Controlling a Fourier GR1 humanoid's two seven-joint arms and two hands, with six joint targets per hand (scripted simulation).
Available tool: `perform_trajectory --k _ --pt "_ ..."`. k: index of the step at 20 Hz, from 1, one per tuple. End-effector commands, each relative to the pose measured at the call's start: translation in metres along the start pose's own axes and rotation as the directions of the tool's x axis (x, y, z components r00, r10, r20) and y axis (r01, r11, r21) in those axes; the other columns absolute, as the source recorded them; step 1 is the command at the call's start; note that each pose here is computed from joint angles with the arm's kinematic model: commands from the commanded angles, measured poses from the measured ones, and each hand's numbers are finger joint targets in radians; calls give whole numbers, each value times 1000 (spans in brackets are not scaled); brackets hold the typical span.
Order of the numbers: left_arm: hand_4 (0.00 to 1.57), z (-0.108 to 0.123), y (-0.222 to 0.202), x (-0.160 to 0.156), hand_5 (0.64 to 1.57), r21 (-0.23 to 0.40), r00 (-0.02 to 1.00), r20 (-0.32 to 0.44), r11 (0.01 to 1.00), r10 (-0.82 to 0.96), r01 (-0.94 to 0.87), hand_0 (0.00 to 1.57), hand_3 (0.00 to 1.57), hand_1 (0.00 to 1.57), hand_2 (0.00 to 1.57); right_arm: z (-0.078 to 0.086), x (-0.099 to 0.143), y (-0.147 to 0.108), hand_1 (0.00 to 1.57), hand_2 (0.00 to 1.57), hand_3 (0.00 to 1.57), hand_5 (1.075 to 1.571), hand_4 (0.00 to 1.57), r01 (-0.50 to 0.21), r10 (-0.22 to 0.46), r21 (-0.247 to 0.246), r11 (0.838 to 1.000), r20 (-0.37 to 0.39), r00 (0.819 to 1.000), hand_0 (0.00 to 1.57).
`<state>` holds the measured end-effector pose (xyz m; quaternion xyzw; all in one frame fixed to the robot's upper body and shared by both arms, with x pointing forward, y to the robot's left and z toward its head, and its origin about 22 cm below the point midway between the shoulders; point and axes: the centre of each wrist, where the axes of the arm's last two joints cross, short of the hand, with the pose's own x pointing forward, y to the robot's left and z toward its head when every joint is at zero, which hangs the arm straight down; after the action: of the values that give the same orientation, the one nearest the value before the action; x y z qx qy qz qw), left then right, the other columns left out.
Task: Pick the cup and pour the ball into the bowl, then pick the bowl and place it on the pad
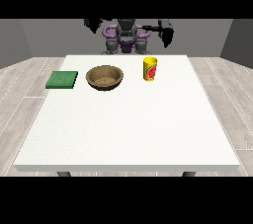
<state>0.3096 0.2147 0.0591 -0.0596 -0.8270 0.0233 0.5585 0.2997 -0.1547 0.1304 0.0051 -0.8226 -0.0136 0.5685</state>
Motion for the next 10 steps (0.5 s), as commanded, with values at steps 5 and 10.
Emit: perform_trajectory --k 5,10 --pt "0 11 -9 -28 1536 -48 998 56 998 -37 40 0 0 0 0 -41 -8 -52 0 416 636 1567 667 -78 83 -82 994 58 995 0" --pt "0 43 31 -75 1534 8 997 8 997 -71 71 0 0 0 0 -37 -7 -64 0 382 564 1564 656 -101 102 -59 993 18 995 0"
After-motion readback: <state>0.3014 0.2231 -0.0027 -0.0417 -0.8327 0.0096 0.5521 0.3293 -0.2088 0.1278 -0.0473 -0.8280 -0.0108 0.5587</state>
